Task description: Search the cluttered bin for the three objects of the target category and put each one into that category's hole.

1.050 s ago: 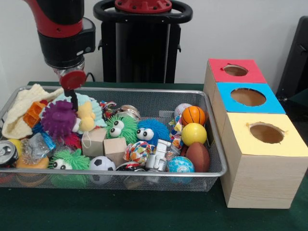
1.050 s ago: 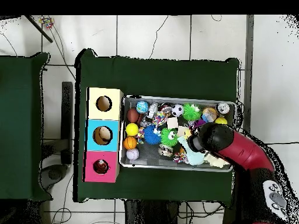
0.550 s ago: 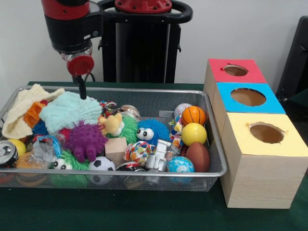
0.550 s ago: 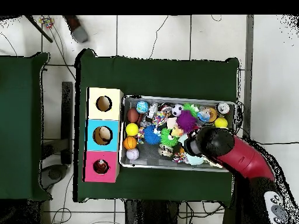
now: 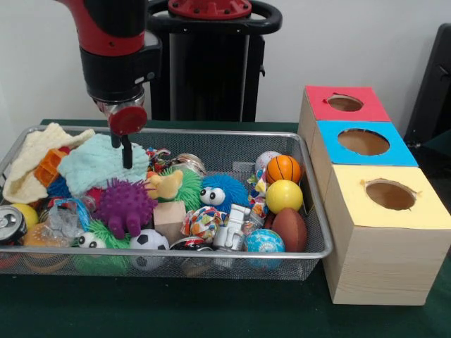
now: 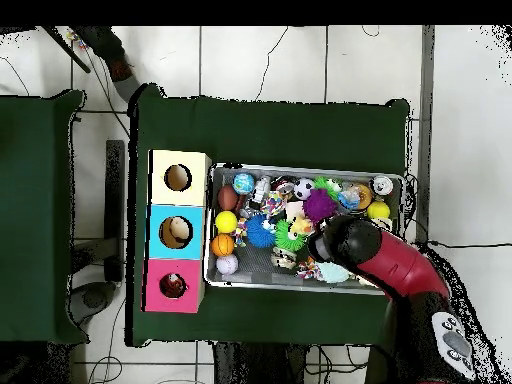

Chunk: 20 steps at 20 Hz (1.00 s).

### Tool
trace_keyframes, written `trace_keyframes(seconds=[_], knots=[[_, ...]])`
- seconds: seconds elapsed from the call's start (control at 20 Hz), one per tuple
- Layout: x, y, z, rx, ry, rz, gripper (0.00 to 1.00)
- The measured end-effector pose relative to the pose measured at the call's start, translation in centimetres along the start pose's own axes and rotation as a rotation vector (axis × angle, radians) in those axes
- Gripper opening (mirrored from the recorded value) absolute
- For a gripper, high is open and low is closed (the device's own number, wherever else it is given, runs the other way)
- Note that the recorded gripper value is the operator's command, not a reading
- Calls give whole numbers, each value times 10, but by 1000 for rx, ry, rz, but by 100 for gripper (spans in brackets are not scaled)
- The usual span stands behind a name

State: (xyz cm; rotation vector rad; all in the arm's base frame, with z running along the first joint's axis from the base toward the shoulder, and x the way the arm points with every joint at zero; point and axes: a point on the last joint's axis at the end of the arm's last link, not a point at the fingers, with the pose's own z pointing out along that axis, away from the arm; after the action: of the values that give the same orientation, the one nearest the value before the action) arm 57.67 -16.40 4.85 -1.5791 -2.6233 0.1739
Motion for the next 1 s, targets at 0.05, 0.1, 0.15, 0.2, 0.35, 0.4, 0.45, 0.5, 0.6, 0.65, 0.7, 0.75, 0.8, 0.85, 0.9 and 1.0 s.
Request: trace_keyframes(seconds=[0.05,0.1,0.15,0.2,0.35,0.4,0.45,0.5,0.6,0.65,0.7,0.75,0.8,0.85,0.9,1.0], knots=[[0,1,4,-3,-6,-1,100],[0,1,7,-6,-11,-2,100],[0,2,11,-8,-17,-3,100],[0,2,12,-10,-19,-4,100],[2,3,18,-11,-21,-6,100],[2,3,19,-10,-20,-6,100],[2,3,20,-10,-19,-6,100],[3,3,20,-10,-17,-6,100],[3,4,21,-16,-12,-4,100],[3,5,21,-19,-9,-3,100],[3,6,21,-22,-7,-3,100],[3,7,21,-24,-6,-3,100],[4,8,21,-27,-4,-3,100],[4,8,21,-28,-3,-4,100],[5,9,21,-30,-2,-5,100],[6,11,21,-33,0,-7,100]])
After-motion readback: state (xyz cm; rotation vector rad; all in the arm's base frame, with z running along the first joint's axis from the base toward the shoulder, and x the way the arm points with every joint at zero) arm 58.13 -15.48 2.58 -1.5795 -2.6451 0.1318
